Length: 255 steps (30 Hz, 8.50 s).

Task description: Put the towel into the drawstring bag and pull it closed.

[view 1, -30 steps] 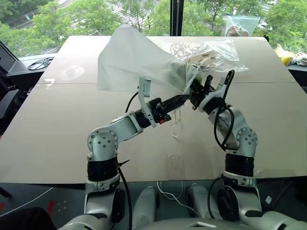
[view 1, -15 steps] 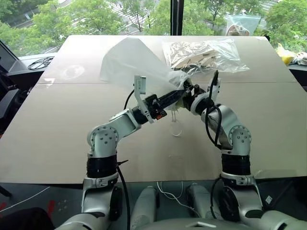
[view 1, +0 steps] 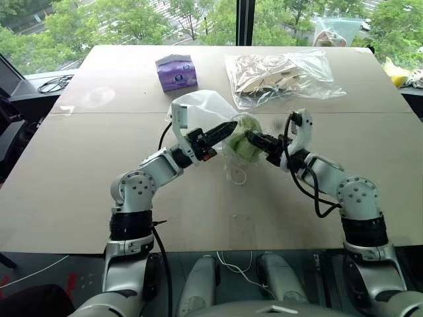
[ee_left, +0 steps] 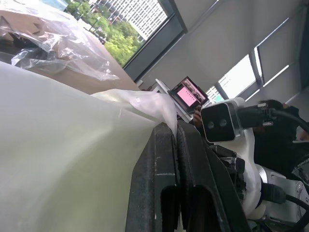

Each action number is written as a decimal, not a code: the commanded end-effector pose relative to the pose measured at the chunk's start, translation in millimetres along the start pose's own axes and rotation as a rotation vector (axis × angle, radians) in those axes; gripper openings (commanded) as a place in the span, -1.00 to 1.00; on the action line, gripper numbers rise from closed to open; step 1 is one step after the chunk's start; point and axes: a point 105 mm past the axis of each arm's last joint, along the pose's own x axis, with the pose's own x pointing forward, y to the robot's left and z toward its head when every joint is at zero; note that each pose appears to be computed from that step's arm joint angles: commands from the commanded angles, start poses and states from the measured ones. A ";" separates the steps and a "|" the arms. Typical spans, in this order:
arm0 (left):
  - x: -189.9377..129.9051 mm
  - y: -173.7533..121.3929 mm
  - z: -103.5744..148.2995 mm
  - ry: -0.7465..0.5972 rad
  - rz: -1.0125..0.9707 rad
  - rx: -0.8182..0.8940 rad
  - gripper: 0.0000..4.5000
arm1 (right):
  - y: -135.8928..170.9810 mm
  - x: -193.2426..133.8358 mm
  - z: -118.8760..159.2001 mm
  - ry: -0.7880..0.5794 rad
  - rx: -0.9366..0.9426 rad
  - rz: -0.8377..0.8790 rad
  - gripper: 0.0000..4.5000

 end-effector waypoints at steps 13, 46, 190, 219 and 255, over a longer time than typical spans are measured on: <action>-4.7 -35.5 -20.7 0.057 -0.137 -0.062 -1.00 | 33.3 28.3 -13.5 -0.072 0.086 0.078 -0.96; 17.4 17.0 13.0 -0.082 0.045 0.060 -1.00 | 40.5 -54.8 -16.8 0.078 -0.528 0.294 0.48; -9.9 105.8 -5.3 0.061 0.434 0.791 -0.97 | -107.5 -154.3 99.2 -0.320 -0.807 -0.918 -1.00; -143.1 145.9 143.0 -0.598 1.449 0.619 -0.97 | -160.9 -251.7 118.6 -0.853 -0.169 -1.540 -1.00; 31.6 70.6 5.9 0.144 0.233 0.786 -0.97 | -68.4 -99.4 58.1 -0.048 -0.608 -0.378 -1.00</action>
